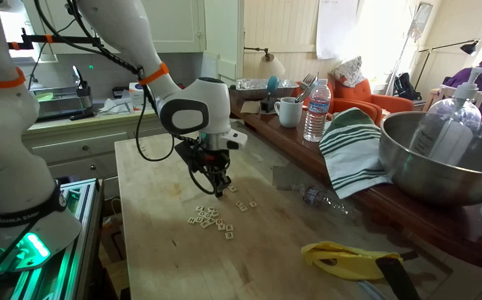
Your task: Arrange the pieces of letters to form a word
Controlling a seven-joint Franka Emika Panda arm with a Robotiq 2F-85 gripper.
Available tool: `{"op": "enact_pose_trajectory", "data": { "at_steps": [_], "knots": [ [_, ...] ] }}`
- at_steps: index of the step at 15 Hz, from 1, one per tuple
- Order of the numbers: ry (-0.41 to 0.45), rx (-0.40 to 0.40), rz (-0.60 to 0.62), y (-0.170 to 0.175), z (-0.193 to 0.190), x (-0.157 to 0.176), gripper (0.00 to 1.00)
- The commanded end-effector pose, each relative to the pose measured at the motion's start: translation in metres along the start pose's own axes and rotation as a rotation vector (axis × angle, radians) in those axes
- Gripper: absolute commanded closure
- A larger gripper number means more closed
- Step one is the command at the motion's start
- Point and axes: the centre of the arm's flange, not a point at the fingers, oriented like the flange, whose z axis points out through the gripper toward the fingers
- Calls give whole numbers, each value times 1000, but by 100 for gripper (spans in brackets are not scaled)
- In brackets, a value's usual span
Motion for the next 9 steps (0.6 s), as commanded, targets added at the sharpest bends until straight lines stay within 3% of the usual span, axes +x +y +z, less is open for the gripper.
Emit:
{"op": "enact_pose_trajectory", "data": {
  "at_steps": [1,5,9],
  "knots": [
    [17,34,49,-1,6,2,100],
    [11,59,81,-3,12,3,100],
    [-11,29,55,-6,17,2,100]
  ]
}}
